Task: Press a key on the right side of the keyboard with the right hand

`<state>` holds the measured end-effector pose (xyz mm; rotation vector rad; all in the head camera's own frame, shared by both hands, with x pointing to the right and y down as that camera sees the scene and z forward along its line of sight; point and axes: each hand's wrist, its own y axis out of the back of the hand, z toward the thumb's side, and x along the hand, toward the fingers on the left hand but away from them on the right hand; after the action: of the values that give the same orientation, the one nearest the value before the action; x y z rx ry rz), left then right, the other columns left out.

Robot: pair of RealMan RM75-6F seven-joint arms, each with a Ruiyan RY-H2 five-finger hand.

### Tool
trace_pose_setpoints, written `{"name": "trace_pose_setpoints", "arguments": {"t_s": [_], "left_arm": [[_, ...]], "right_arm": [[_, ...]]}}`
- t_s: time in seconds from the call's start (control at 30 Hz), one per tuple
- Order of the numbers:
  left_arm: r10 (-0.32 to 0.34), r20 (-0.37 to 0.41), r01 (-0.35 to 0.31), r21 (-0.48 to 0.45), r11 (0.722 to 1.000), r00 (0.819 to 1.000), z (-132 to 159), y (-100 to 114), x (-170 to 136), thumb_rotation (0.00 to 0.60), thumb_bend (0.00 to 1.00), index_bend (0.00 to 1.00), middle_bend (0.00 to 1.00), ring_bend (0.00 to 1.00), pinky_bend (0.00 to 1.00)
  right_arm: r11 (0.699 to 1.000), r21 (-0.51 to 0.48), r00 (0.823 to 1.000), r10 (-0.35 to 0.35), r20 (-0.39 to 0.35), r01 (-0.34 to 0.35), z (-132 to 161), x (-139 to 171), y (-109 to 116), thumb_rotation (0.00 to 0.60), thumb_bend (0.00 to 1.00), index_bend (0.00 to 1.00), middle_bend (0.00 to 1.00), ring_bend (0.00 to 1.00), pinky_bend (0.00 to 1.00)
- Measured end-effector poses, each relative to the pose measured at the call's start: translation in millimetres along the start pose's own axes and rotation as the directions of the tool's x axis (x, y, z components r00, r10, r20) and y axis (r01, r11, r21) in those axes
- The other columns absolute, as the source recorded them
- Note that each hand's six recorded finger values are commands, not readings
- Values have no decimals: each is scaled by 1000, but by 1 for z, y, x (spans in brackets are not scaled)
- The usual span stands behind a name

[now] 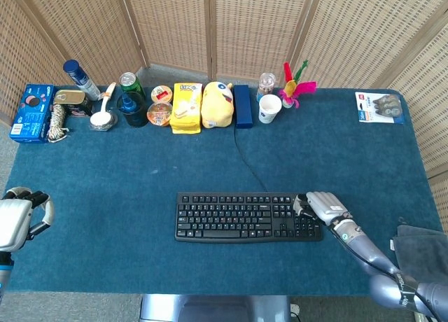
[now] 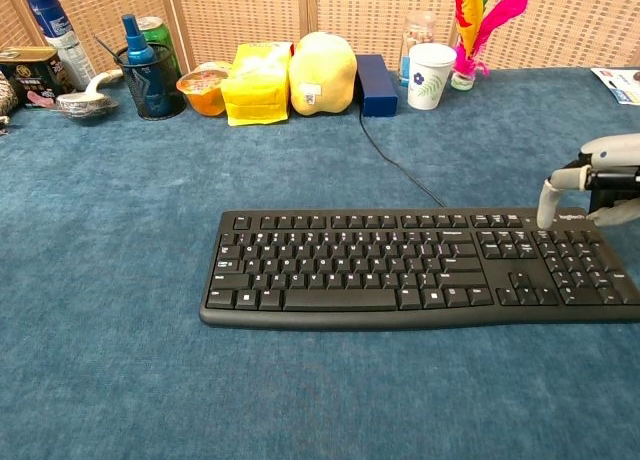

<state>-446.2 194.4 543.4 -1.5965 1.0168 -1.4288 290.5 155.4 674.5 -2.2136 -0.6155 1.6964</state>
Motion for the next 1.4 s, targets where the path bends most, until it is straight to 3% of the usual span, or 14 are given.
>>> {"name": "trace_pose_setpoints", "arguments": {"t_s": [1.4], "left_arm": [[2, -17, -2, -2, 1000, 1000, -10, -2, -4, 13, 527, 610, 577, 495, 286]], "right_arm": [[999, 52, 998, -19, 65, 15, -6, -15, -8, 0, 656, 383, 1000, 1000, 1000]]}}
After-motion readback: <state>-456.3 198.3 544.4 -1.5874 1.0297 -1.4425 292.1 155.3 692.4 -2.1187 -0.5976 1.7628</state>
